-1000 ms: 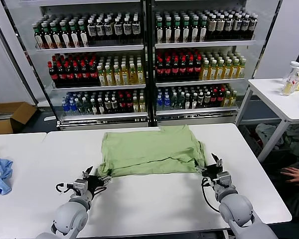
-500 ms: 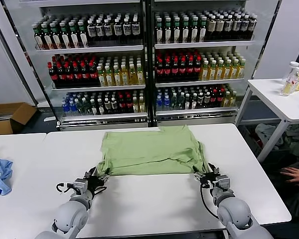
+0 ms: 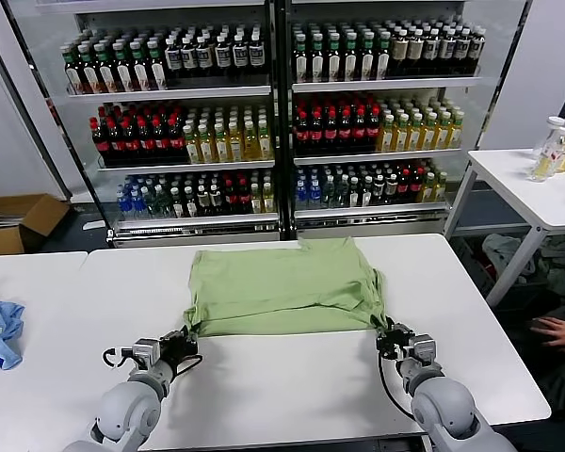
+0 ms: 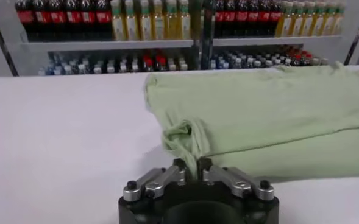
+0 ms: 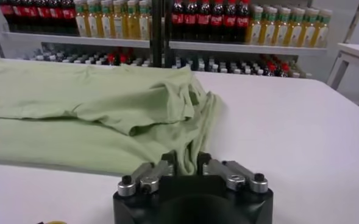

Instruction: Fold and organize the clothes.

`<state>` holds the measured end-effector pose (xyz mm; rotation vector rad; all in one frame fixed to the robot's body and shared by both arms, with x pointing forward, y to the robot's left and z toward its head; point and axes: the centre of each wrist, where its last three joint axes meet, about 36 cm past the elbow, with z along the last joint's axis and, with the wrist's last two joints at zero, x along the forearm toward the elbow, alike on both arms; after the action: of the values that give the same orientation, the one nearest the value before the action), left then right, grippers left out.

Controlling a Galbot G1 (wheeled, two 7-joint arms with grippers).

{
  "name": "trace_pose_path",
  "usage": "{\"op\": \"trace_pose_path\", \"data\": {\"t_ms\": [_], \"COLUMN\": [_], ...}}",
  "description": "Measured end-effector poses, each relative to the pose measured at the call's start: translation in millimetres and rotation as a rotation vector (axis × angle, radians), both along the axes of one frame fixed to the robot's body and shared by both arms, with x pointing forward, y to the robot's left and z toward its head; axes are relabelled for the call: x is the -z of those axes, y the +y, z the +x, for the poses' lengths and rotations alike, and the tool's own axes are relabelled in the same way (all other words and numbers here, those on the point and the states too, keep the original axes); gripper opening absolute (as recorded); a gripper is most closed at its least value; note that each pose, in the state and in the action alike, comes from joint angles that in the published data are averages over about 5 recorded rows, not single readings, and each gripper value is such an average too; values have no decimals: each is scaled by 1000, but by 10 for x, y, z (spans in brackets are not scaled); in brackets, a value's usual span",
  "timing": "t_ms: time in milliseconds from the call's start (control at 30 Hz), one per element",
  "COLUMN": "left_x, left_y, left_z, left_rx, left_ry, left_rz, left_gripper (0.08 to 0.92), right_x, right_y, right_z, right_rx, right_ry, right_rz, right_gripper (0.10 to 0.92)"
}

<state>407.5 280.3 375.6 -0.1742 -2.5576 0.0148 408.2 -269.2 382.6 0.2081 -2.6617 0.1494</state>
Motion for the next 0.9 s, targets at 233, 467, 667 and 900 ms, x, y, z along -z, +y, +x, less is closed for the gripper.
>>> {"op": "trace_pose_path", "data": {"t_ms": [233, 467, 667, 900], "left_x": [-70, -157, -271, -429], "left_y": [-19, -101, -150, -166], "left_z": [-195, -563, -958, -1365], "left_rx": [0, 0, -12, -26], "left_ry": [19, 37, 46, 52], "left_rz": [-46, -81, -99, -65], "left_gripper": [101, 101, 101, 101], "right_x": [-100, -176, -238, -342], "right_y": [-34, -42, -44, -51], "right_z": [-285, -771, -1196, -1487], "right_rx": [-16, -37, -39, -32], "right_ry": [-9, -12, 2, 15], "right_rz": [-19, -45, -82, -123], "right_gripper": [157, 157, 157, 210]}}
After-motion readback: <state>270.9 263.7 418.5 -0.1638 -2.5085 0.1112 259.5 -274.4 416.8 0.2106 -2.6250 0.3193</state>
